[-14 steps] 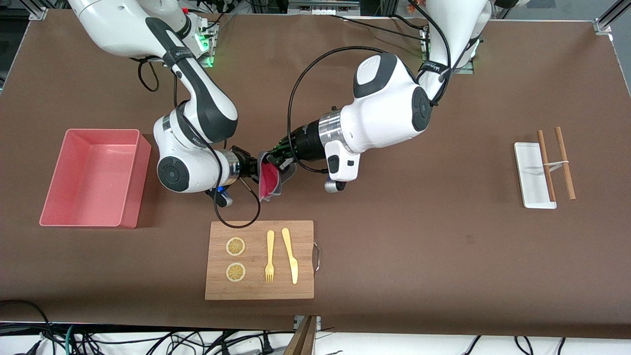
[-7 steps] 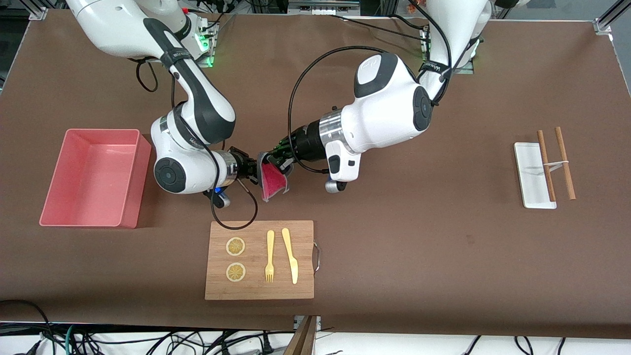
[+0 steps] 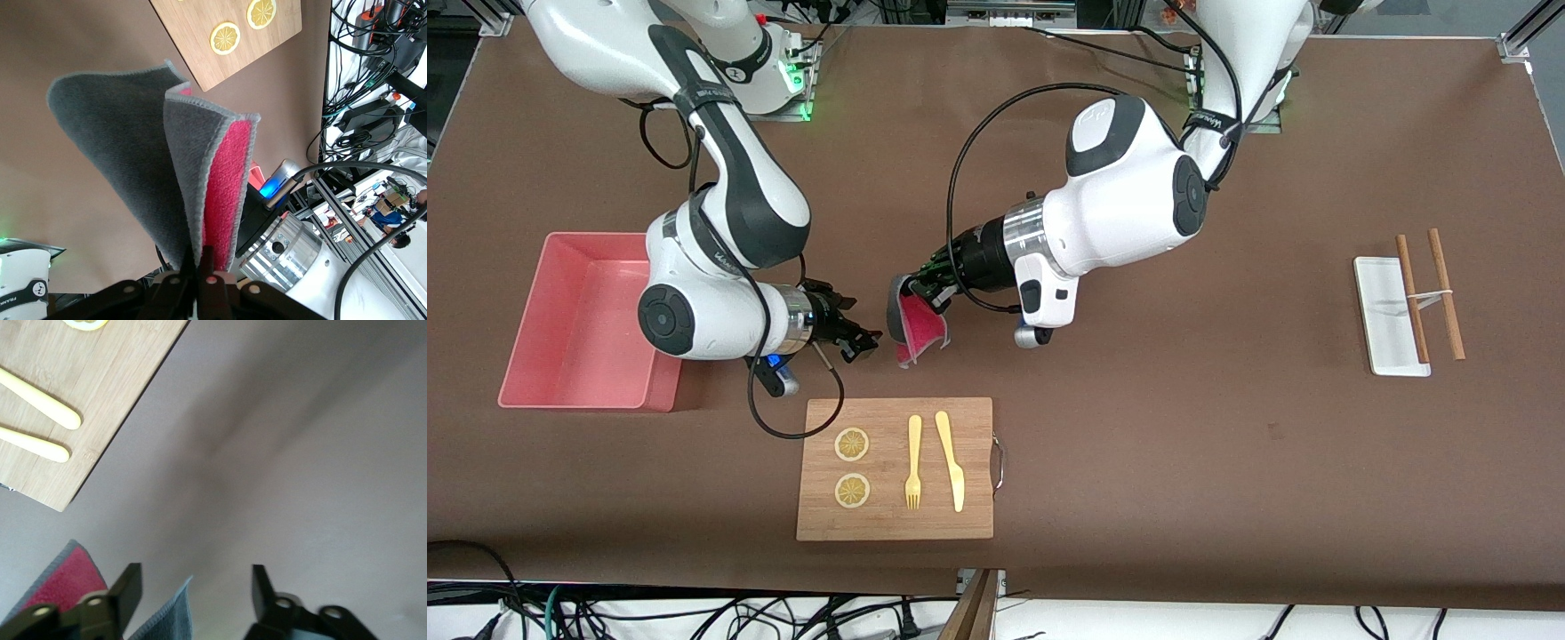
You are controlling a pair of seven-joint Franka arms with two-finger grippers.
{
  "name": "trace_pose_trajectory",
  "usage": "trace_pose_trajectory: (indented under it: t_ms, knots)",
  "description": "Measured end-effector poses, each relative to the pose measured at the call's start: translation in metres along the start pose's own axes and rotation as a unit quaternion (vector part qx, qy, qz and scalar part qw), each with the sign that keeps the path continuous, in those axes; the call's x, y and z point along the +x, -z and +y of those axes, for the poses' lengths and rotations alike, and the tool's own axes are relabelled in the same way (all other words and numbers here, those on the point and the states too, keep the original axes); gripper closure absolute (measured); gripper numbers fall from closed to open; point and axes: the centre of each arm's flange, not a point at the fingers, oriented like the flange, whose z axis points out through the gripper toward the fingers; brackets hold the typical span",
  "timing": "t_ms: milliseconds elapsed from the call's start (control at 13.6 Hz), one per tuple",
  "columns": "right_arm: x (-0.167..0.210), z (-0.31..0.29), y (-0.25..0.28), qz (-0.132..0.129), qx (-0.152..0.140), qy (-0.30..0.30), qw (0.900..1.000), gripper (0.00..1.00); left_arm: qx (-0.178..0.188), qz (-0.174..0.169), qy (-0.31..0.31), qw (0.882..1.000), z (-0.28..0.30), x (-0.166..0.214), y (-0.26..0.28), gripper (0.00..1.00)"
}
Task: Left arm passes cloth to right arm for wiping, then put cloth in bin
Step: 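Hold the cloth with the left gripper while the right gripper grasps it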
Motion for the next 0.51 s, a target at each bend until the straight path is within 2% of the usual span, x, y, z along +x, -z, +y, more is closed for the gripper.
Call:
trace_pose_trajectory:
  t_ms: [73, 147, 294, 514]
  knots:
    - [-0.001, -0.002, -0.002, -0.003, 0.004, -0.001, 1.0, 0.07, -0.001, 0.001, 0.0, 1.0, 0.0, 0.001, 0.001, 0.95]
    - [-0.002, -0.004, -0.005, -0.011, 0.011, -0.003, 1.0, 0.0, -0.003, 0.002, 0.001, 1.0, 0.002, 0.003, 0.003, 0.99]
    - [-0.002, -0.008, -0.01, -0.03, 0.022, -0.011, 0.999, 0.0, -0.005, 0.004, 0.002, 1.0, 0.003, 0.006, 0.006, 0.98]
    - [-0.005, -0.01, -0.016, -0.044, 0.027, -0.014, 0.999, 0.0, -0.006, 0.004, 0.002, 1.0, 0.003, 0.006, 0.007, 0.98]
